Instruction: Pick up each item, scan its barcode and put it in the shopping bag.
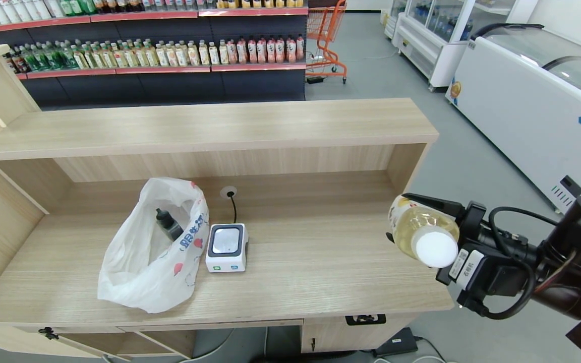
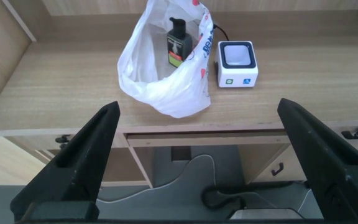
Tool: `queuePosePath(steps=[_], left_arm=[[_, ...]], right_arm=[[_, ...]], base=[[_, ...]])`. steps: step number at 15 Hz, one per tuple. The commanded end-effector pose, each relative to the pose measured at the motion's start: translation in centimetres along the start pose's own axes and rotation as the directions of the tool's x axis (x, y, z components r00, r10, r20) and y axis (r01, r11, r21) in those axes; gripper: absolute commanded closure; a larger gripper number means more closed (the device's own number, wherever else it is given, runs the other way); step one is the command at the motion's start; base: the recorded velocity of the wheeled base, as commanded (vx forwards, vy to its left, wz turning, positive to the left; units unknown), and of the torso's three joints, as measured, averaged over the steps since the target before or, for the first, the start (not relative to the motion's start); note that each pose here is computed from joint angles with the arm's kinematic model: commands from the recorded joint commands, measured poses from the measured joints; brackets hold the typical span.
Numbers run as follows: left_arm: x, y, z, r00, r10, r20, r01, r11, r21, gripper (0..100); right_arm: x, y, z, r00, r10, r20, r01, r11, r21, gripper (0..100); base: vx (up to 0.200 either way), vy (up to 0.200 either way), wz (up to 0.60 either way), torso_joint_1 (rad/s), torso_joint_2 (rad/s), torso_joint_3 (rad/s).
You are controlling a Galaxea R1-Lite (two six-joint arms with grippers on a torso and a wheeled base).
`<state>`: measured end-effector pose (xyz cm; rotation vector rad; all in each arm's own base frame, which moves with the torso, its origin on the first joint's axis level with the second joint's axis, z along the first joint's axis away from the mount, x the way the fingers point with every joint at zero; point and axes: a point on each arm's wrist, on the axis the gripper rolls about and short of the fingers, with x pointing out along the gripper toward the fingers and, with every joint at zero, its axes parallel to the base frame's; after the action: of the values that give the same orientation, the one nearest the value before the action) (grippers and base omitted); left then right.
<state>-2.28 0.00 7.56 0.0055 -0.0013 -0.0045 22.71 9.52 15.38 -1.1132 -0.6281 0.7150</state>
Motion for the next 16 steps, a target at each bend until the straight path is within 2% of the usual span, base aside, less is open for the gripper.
queuePosePath(steps=[1, 4, 7, 12, 16], left_arm=[[0.0, 0.0, 0.0, 1.000, 0.000, -0.001, 0.000, 1.000, -0.001, 0], [0.0, 0.0, 0.0, 1.000, 0.000, -0.001, 0.000, 1.000, -0.002, 0], [0.0, 0.0, 0.0, 1.000, 0.000, -0.001, 0.000, 1.000, -0.002, 0], [0.0, 0.0, 0.0, 1.000, 0.000, -0.001, 0.000, 1.000, 0.001, 0], [0.0, 0.0, 0.0, 1.000, 0.000, -0.001, 0.000, 1.000, 0.001, 0]], right_arm=[[-0.2, -0.3, 0.3, 1.000, -0.009, 0.004, 0.009, 1.000, -0.006, 100], [-0.4, -0.3, 0.3, 1.000, -0.012, 0.004, 0.012, 1.000, -0.007, 100], [-1.1, -0.4, -0.6, 0.999, -0.009, -0.032, 0.009, 1.000, -0.003, 100], [-2.6, -0.1, -5.7, 0.997, 0.056, -0.044, -0.055, 0.998, 0.032, 100], [-0.3, -0.2, -8.0, 0.998, 0.065, 0.012, -0.066, 0.998, 0.021, 100]], base=[[0.000, 0.000, 0.00, 0.000, 0.00, 0.000], [0.000, 0.200, 0.00, -0.004, 0.00, 0.002], [0.000, 0.200, 0.00, 0.012, 0.00, -0.001], [0.000, 0.200, 0.00, 0.001, 0.00, 0.004], [0.000, 0.200, 0.00, 0.002, 0.00, 0.005]])
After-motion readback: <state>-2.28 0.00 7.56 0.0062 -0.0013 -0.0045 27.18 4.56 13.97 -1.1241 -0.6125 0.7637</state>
